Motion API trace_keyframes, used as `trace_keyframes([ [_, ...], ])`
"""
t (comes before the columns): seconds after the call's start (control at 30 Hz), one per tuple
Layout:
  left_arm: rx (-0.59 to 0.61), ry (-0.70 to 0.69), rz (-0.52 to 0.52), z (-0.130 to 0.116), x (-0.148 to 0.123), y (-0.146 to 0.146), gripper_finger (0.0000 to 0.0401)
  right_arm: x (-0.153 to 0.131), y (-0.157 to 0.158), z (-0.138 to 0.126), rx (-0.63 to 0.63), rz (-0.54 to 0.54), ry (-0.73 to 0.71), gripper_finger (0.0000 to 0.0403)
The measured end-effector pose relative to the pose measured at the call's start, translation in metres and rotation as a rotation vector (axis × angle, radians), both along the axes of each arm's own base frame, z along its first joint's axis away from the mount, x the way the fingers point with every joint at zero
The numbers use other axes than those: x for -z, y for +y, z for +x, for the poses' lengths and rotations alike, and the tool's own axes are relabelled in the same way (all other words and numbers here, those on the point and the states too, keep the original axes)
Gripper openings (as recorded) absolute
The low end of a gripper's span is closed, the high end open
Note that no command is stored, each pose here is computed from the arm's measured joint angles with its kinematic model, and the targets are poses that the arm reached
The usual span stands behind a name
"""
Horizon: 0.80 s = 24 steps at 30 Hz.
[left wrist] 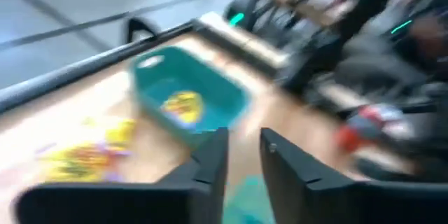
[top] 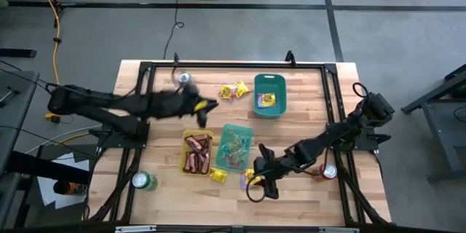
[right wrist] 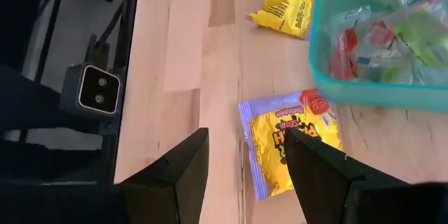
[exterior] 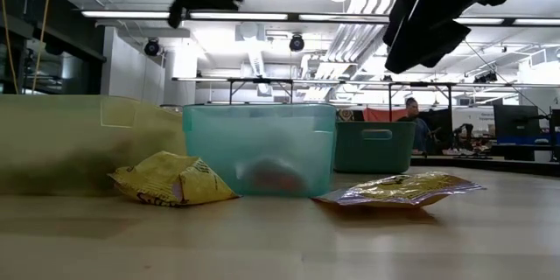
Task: Sort candy
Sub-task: Put the yellow candy into the blue bin
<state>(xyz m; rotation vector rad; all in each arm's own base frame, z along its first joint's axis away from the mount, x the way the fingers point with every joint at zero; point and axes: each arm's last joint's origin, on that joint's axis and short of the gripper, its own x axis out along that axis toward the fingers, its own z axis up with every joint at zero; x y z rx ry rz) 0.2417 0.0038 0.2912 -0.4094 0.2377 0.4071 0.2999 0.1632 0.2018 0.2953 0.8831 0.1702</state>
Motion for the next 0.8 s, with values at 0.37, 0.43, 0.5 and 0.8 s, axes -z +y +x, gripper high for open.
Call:
trace_keyframes([
  [0.37,-0.217,0.597,-0.175,0.06,0.044,0.129,0.0189,0.0,0.001,0.0,0.108,0.107,0.039,0.0181],
  [0.43,-0.223,0.638,-0.208,0.068,0.064,0.138,0.0192,-0.001,0.001,0.0,0.12,0.117,0.043,0.0181],
  [0.5,-0.261,0.633,-0.249,0.075,0.079,0.146,0.0193,-0.001,0.001,0.0,0.134,0.129,0.048,0.0181],
  [0.8,-0.356,0.625,-0.382,0.093,0.13,0.163,0.0193,-0.001,0.001,0.0,0.19,0.177,0.068,0.0181],
])
